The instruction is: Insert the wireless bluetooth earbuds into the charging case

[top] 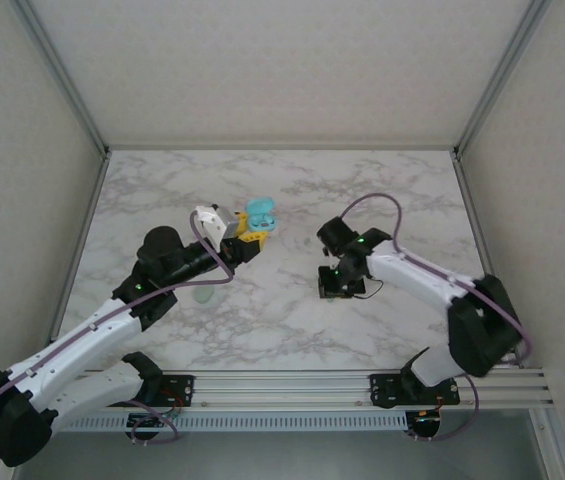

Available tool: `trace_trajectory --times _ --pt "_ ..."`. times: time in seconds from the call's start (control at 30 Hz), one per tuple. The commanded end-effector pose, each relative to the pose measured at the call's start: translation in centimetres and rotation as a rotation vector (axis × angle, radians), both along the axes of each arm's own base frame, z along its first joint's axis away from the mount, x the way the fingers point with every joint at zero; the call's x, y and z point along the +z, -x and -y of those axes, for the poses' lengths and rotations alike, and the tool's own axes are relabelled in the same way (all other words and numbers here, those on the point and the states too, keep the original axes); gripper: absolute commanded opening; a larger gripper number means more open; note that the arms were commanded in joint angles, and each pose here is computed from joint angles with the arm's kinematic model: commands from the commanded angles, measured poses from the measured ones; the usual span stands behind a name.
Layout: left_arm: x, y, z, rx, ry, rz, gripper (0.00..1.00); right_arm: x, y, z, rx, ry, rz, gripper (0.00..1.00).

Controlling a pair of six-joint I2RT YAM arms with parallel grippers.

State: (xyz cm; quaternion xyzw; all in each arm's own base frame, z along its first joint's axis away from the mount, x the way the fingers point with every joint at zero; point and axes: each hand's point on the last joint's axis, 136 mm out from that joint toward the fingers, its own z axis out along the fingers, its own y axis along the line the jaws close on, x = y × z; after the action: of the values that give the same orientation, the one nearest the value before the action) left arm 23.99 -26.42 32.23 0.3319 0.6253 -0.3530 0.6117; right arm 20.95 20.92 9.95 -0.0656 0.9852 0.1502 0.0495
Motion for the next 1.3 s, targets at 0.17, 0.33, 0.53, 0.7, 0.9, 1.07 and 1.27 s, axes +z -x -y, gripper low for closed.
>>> trace_trajectory --times 0.17,0.33,0.53,0.7,0.9,1.07,1.27 --pt "-0.3 -0.5 1.5 -0.040 -0.004 0.003 0.19 17.9 -1.1 -5.5 -0.002 -0.579 0.256 0.21" --pt "-0.7 -1.0 2.3 -0.058 -0.005 -0.005 0.19 23.4 -0.8 -7.6 0.053 -0.789 0.300 0.21" --pt "-0.7 -0.8 2.7 -0.079 -0.008 0.008 0.19 25.2 -1.6 -9.2 0.073 -0.832 0.335 0.22" --pt "-0.9 -0.6 2.9 -0.088 -0.015 0.014 0.19 25.2 -2.6 -10.4 0.082 -0.815 0.346 0.22" --pt "-0.9 -0.4 3.1 -0.100 -0.018 0.018 0.19 25.1 -3.4 -11.6 0.092 -0.819 0.347 0.22" --pt "-0.8 -0.3 3.2 -0.107 -0.019 0.021 0.19 25.0 -3.6 -12.0 0.090 -0.821 0.346 0.22" --pt "-0.6 -0.3 3.3 -0.109 -0.017 0.021 0.19 24.9 -3.5 -12.6 0.096 -0.830 0.335 0.22"
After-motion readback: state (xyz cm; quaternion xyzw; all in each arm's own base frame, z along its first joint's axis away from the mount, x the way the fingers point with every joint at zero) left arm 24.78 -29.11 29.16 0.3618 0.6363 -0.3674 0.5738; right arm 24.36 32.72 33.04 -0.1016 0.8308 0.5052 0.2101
